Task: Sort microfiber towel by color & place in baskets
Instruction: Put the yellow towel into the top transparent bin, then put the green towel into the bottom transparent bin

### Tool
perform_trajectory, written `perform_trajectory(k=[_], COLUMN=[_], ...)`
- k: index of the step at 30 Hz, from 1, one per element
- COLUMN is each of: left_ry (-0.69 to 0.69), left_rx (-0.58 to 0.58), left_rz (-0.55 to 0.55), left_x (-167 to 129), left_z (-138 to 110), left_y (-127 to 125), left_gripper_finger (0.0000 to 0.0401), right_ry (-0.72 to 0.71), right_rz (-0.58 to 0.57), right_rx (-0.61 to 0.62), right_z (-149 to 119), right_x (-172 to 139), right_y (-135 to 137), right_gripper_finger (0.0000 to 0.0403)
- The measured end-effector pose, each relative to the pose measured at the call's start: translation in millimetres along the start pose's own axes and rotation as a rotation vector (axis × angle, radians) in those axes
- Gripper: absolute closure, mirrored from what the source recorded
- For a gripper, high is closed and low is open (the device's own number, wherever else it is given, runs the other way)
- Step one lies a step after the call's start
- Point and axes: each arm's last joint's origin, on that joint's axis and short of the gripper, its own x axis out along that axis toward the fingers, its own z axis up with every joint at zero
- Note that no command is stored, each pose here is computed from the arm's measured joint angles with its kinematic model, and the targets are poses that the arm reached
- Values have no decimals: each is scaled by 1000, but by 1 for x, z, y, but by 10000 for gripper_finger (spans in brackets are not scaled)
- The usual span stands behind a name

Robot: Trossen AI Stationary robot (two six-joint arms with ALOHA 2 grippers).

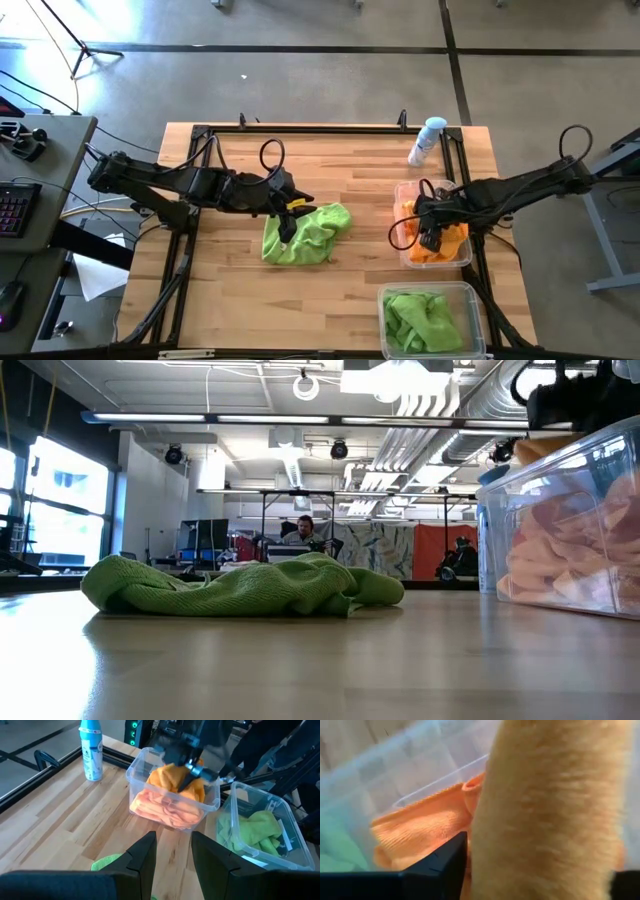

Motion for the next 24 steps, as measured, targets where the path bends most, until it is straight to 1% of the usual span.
perform_trajectory(k=[5, 10, 14, 17, 20, 24], left_ry=[12, 22, 23, 35, 79, 134], left_rx=[4, 8, 8, -6, 3, 17], left_rz=[6, 11, 12, 21, 46, 72], left_x=[0, 0, 0, 3, 12, 28], left_z=[-1, -2, -2, -4, -11, -21], left_y=[1, 1, 1, 1, 2, 0], left_gripper_finger=[288, 288, 288, 288, 288, 288], right_ry=[-28, -97, -184, -269, -366, -472], right_rz=[-22, -14, 4, 9, 18, 50], right_rx=[3, 15, 30, 47, 60, 17], right_z=[9, 16, 22, 27, 34, 45], right_x=[-42, -82, -107, -117, -121, -115], right_y=[0, -1, -2, -1, 2, 10], right_gripper_finger=[199, 198, 198, 198, 198, 198])
